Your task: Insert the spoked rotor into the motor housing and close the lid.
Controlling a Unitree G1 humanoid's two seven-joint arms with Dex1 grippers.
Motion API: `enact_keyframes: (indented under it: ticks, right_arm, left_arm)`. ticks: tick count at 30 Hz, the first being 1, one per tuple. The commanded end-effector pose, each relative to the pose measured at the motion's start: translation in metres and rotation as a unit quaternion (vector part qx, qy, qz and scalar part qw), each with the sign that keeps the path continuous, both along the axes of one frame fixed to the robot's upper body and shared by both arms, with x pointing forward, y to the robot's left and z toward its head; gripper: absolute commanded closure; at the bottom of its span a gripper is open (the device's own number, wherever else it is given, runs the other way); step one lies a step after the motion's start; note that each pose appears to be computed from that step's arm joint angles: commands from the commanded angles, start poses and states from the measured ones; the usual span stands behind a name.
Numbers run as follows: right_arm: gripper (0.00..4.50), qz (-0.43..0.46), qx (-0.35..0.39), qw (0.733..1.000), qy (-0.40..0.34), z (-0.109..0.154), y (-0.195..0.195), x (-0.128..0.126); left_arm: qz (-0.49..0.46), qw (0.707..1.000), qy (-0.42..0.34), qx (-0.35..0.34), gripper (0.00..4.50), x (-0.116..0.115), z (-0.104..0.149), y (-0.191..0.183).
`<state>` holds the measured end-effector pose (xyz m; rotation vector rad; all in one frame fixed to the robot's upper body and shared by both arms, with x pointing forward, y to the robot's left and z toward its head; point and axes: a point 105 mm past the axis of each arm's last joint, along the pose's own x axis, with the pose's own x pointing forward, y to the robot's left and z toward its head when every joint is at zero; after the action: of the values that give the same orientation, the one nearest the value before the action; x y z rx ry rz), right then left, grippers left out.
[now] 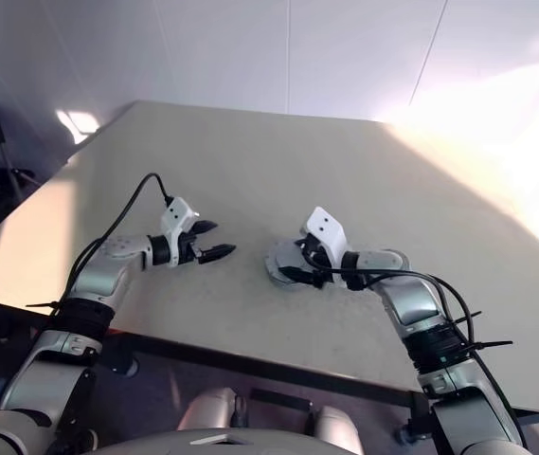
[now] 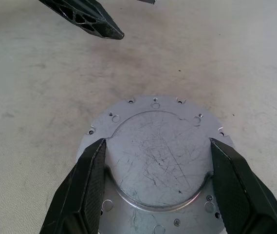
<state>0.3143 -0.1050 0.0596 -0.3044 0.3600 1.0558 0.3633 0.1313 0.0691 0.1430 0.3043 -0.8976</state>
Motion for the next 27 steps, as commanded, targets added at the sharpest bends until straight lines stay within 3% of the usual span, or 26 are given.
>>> enact_keyframes:
  ticks: [1, 9, 19, 27]
  right_arm:
    - [1.4, -0.033, -0.072, 0.993, 0.089, -0.05, -0.035, -0.019]
    - [1.4, -0.037, -0.068, 0.992, 0.104, -0.051, -0.037, -0.021]
    - [1.4, -0.064, -0.12, 0.984, 0.116, -0.071, -0.053, -0.022]
    - [1.4, -0.029, -0.039, 0.996, 0.076, -0.03, -0.029, -0.017]
  left_arm:
    - [-0.002, 1.0, -0.023, -0.004, 0.0, 0.004, 0.012, -0.001]
    - [-0.002, 1.0, -0.023, -0.005, 0.0, 0.003, 0.012, -0.002]
    - [0.0, 1.0, -0.023, -0.006, 0.0, 0.003, 0.011, -0.001]
    - [0.001, 1.0, -0.023, -0.005, 0.0, 0.004, 0.011, -0.001]
